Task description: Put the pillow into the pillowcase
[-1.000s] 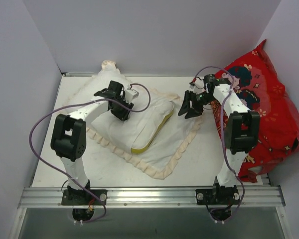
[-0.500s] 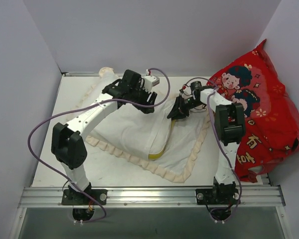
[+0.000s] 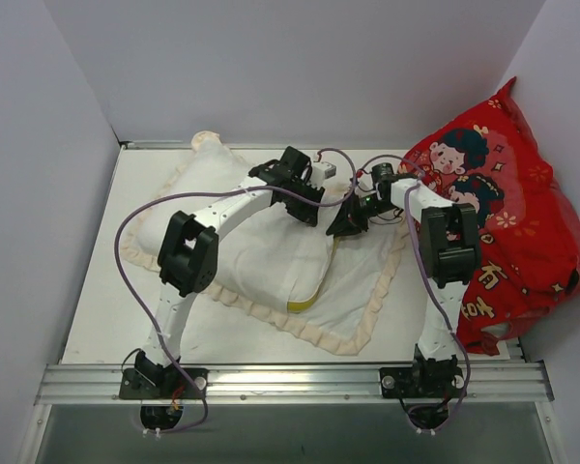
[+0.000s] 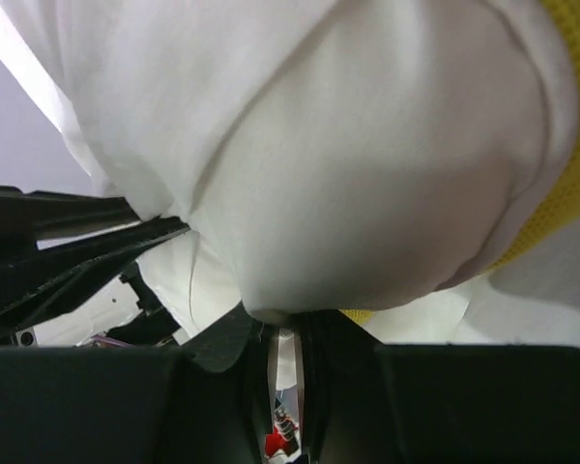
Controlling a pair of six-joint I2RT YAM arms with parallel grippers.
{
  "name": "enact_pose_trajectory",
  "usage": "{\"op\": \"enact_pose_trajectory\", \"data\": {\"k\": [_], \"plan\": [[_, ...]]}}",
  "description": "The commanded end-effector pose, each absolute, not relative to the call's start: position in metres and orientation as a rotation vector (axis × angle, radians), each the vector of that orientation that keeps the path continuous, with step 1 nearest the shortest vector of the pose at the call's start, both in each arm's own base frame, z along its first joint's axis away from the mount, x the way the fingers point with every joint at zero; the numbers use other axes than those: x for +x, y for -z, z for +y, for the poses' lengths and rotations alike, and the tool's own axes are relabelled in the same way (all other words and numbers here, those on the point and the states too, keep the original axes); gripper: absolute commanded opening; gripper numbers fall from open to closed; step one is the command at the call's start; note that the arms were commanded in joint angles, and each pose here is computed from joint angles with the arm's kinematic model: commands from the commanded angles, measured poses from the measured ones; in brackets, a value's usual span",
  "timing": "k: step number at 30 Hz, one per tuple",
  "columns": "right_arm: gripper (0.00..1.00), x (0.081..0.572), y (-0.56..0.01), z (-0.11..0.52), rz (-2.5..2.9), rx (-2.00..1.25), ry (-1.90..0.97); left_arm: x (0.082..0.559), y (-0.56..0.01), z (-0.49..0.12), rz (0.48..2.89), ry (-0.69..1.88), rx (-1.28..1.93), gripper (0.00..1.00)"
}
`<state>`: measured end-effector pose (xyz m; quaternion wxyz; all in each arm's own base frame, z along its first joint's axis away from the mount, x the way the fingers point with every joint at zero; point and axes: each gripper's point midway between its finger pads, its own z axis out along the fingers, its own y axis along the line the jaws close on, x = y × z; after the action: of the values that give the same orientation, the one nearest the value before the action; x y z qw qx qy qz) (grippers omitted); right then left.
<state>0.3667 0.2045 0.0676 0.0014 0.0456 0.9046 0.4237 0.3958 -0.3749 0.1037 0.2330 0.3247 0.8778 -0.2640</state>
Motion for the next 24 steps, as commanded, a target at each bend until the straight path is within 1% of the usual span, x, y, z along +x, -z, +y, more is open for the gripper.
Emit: {"op": "enact_pose_trajectory", "data": {"k": [1, 2, 3, 5, 6, 8, 9, 10, 11, 13, 14, 16, 18, 19, 20, 21, 22, 23, 24], "plan": [[0.1, 0.358, -0.07, 0.2, 2.869, 0.135, -1.283, 0.39, -0.15, -0.401, 2.28, 0.841, 0.958, 0.1], [0.1, 0.359, -0.064, 0.199, 2.881, 0.141, -1.274, 0.374, -0.159, -0.414, 2.235, 0.903, 1.026, 0.0], [0.09, 0.366, -0.063, 0.201, 2.871, 0.135, -1.269, 0.367, -0.182, -0.423, 2.156, 0.95, 1.056, 0.0], [0.08, 0.375, -0.061, 0.209, 2.864, 0.136, -1.279, 0.346, -0.203, -0.436, 2.088, 1.04, 1.085, 0.0], [0.07, 0.391, -0.061, 0.215, 2.833, 0.12, -1.282, 0.331, -0.232, -0.448, 1.995, 1.107, 1.097, 0.0], [0.06, 0.403, -0.072, 0.238, 2.795, 0.076, -1.335, 0.311, -0.239, -0.456, 2.017, 1.192, 1.047, 0.0], [0.07, 0.409, -0.072, 0.249, 2.771, 0.053, -1.372, 0.301, -0.259, -0.464, 1.948, 1.221, 1.035, 0.0], [0.07, 0.422, -0.089, 0.26, 2.71, 0.007, -1.404, 0.298, -0.263, -0.465, 1.939, 1.233, 1.003, 0.0], [0.07, 0.423, -0.095, 0.269, 2.689, -0.016, -1.434, 0.292, -0.244, -0.462, 2.016, 1.25, 0.936, 0.0], [0.08, 0.417, -0.107, 0.288, 2.647, -0.093, -1.505, 0.302, -0.256, -0.459, 1.976, 1.207, 0.833, 0.0], [0.09, 0.413, -0.111, 0.292, 2.632, -0.1, -1.547, 0.305, -0.246, -0.454, 2.011, 1.179, 0.787, 0.0], [0.12, 0.417, -0.119, 0.299, 2.574, -0.092, -1.592, 0.32, -0.247, -0.444, 2.016, 1.108, 0.71, 0.0], [0.18, 0.413, -0.117, 0.294, 2.582, -0.089, -1.571, 0.331, -0.242, -0.432, 2.04, 1.053, 0.666, 0.0], [0.22, 0.416, -0.117, 0.284, 2.585, -0.061, -1.557, 0.349, -0.241, -0.417, 2.052, 0.985, 0.614, 0.06], [0.32, 0.412, -0.12, 0.275, 2.589, -0.05, -1.537, 0.357, -0.239, -0.407, 2.053, 0.932, 0.621, 0.13], [0.39, 0.407, -0.116, 0.264, 2.623, -0.008, -1.51, 0.365, -0.235, -0.393, 2.08, 0.879, 0.612, 0.23], [0.45, 0.409, -0.112, 0.245, 2.626, 0.004, -1.445, 0.373, -0.233, -0.38, 2.093, 0.831, 0.602, 0.43], [0.5, 0.403, -0.114, 0.232, 2.64, 0.014, -1.394, 0.39, -0.229, -0.356, 2.099, 0.74, 0.591, 0.49], [0.5, 0.391, -0.111, 0.219, 2.707, 0.058, -1.354, 0.39, -0.226, -0.342, 2.127, 0.703, 0.603, 0.54]]}}
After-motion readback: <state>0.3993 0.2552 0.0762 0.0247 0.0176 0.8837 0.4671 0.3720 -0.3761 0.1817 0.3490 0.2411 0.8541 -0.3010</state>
